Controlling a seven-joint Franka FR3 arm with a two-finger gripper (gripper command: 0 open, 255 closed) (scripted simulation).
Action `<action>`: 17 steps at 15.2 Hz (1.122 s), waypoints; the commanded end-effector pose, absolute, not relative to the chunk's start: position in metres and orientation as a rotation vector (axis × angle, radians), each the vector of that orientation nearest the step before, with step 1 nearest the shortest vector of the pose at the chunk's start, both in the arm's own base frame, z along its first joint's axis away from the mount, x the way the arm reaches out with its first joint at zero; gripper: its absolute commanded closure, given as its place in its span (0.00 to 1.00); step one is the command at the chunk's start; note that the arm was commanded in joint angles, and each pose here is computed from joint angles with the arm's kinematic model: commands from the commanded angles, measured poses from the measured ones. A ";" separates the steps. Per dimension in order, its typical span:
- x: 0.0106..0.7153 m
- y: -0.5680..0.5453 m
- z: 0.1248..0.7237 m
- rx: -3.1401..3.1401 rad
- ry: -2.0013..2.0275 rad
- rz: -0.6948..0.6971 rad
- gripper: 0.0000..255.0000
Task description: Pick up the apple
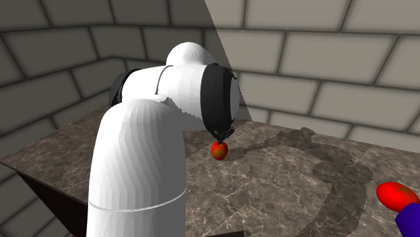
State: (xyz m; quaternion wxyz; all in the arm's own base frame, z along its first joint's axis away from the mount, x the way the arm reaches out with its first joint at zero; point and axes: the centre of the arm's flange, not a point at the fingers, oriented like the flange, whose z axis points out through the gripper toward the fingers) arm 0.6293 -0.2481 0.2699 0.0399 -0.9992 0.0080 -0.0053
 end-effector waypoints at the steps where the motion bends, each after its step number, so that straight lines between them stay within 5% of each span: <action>1: 0.629 -0.248 0.270 -3.062 0.025 -0.016 1.00; 17: 0.630 -0.248 0.334 -3.062 0.025 -0.016 1.00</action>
